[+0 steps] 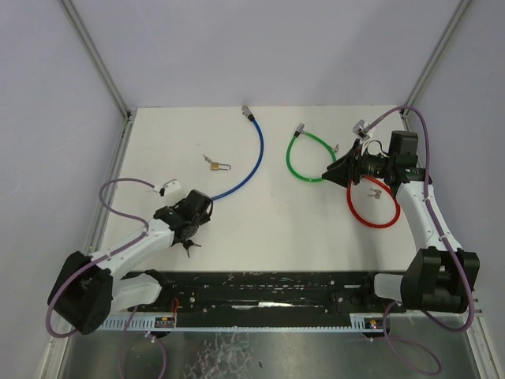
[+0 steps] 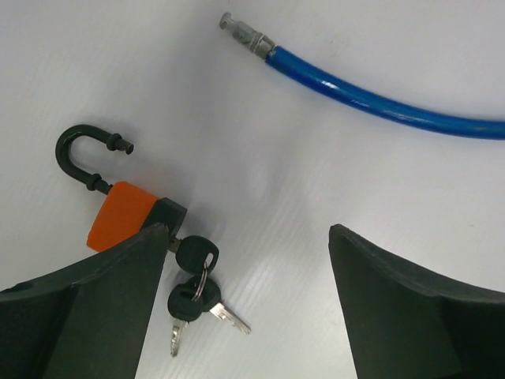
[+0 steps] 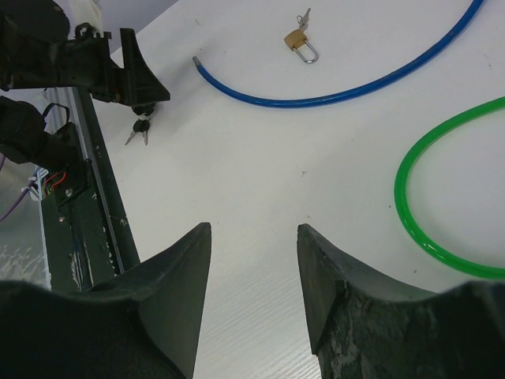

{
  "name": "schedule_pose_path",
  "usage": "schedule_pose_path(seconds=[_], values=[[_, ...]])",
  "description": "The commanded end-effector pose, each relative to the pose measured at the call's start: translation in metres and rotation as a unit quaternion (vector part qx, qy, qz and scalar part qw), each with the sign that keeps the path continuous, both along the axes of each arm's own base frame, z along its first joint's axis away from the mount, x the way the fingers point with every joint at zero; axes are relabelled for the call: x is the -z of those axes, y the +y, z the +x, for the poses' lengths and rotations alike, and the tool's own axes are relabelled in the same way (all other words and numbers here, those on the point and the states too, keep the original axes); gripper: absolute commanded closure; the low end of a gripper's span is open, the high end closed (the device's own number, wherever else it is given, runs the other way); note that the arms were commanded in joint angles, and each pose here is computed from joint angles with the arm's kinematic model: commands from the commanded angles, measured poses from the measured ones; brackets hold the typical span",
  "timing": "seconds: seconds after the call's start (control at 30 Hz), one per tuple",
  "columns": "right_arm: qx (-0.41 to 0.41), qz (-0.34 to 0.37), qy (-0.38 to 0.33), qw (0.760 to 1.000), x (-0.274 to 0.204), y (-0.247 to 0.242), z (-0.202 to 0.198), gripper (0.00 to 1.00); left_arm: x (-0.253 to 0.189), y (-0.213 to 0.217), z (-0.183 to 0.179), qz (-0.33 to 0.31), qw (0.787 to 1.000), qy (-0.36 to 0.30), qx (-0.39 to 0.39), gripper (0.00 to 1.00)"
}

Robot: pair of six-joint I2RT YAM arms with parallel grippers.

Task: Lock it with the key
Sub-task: Pick up the lock from the center of the board.

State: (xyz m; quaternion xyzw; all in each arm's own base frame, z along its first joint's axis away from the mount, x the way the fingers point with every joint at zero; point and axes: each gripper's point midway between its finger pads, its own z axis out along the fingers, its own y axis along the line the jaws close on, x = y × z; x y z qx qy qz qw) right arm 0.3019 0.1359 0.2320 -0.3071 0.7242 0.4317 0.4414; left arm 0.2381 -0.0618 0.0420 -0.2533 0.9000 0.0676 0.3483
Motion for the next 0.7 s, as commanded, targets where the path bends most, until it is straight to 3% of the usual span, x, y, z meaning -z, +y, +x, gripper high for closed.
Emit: schedule_pose_path(seconds=[0.0,0.07,0.13,0.3,0.53,0.67], values=[[-0.019,0.006,-0.022,1.000,-0.013,0.005,0.000,0.46,-0.030,0.012,-0.001,-0.021,0.996,-0.067,-0.063,0.18],[-0.020,0.007,-0.021,1.000,-0.013,0.005,-0.001,0.46,-0.032,0.016,-0.008,-0.054,0.989,-0.082,-0.113,0.16],[-0.021,0.008,-0.020,1.000,-0.013,0.005,-0.001,0.46,-0.029,0.024,-0.022,-0.067,0.980,-0.073,-0.172,0.08],[-0.026,0.012,-0.022,0.999,-0.016,0.006,-0.003,0.46,-0.017,0.047,-0.051,-0.029,0.960,-0.028,-0.278,0.00],[-0.028,0.014,-0.022,0.999,-0.017,0.007,-0.005,0.46,-0.004,0.053,-0.044,-0.006,0.944,-0.014,-0.331,0.00],[-0.030,0.015,-0.022,0.999,-0.018,0.007,-0.006,0.46,0.015,0.055,-0.030,-0.035,0.939,0.004,-0.342,0.00]])
